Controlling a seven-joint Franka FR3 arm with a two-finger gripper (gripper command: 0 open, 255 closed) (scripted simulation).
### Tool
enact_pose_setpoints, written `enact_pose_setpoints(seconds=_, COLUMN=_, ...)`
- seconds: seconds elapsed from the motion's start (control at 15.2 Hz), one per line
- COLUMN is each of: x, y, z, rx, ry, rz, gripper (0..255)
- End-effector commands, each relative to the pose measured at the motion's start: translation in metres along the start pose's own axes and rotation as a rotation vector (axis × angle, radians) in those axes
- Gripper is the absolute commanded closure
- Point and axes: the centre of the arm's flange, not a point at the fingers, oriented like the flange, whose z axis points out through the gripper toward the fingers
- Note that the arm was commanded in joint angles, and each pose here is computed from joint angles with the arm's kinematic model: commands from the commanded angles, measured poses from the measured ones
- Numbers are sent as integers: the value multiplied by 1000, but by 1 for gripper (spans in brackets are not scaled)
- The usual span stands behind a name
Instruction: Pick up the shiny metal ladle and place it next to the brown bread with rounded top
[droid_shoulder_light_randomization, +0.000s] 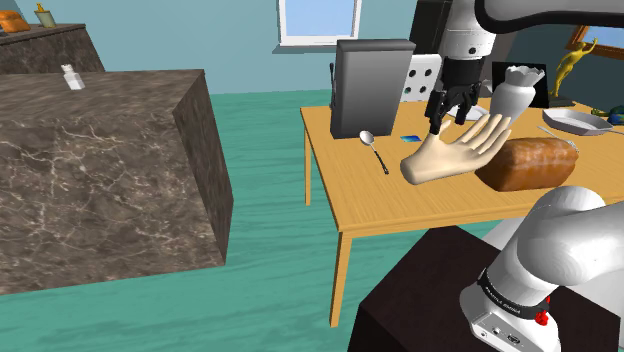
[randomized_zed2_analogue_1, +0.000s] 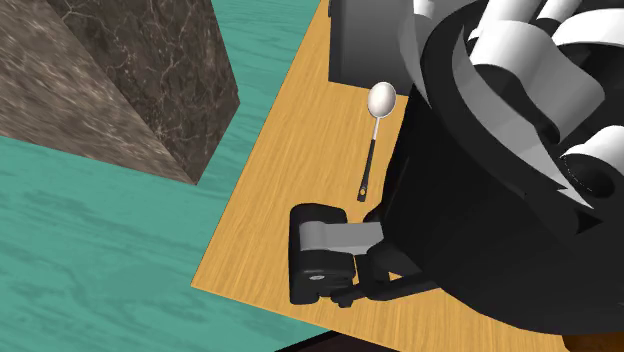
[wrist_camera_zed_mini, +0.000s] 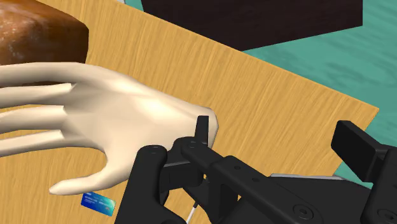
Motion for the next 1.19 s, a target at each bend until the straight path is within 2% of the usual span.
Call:
enact_pose_setpoints(seconds=0.0, x=0, y=0, z=0, rx=0, ry=0, rz=0, gripper=0)
enact_pose_setpoints(seconds=1.12, x=185, y=20, z=114, rx=-34, ry=46, rz=207, gripper=0)
